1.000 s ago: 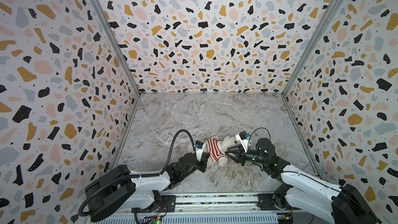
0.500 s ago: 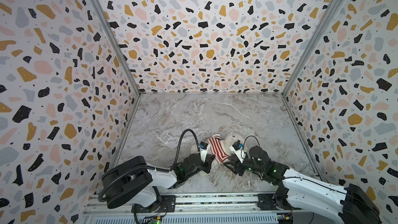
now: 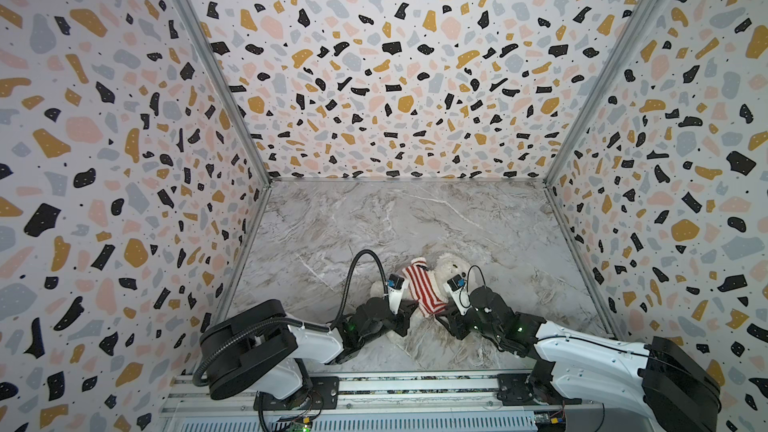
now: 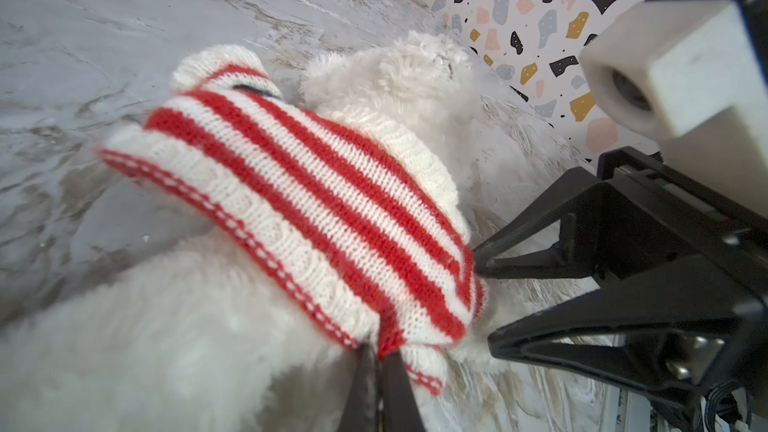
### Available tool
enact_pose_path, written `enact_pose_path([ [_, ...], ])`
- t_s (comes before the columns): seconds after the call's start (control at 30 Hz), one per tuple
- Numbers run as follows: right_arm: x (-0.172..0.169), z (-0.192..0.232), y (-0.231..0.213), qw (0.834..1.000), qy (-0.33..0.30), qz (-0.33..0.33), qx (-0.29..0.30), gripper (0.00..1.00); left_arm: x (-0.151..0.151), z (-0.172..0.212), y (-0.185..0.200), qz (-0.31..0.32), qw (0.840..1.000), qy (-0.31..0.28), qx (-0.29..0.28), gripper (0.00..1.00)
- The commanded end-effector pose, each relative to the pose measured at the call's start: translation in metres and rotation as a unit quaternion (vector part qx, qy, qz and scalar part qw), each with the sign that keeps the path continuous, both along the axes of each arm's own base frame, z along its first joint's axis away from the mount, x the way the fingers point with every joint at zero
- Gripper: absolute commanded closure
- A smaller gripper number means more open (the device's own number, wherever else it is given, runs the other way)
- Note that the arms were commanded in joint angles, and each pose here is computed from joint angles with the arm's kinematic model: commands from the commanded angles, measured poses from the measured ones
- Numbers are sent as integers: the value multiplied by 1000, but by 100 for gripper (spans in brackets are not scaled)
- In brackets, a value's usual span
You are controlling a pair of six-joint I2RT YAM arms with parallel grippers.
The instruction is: Dress the teddy bear
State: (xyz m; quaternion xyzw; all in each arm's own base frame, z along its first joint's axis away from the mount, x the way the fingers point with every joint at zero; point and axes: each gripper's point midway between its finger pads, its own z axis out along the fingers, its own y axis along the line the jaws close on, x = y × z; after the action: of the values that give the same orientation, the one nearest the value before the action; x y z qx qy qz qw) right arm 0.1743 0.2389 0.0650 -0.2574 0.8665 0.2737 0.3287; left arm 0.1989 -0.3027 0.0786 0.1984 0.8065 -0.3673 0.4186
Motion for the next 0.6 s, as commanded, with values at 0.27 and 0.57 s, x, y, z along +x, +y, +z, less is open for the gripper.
enact_pose_path([
  [0.27, 0, -4, -21, 998, -4, -58, -3, 53, 3, 13, -9, -5, 1000, -15, -20, 100],
  [0.57, -1, -10, -17, 999, 7, -49, -11, 74, 4, 14, -5, 4, 1000, -16, -22, 100],
])
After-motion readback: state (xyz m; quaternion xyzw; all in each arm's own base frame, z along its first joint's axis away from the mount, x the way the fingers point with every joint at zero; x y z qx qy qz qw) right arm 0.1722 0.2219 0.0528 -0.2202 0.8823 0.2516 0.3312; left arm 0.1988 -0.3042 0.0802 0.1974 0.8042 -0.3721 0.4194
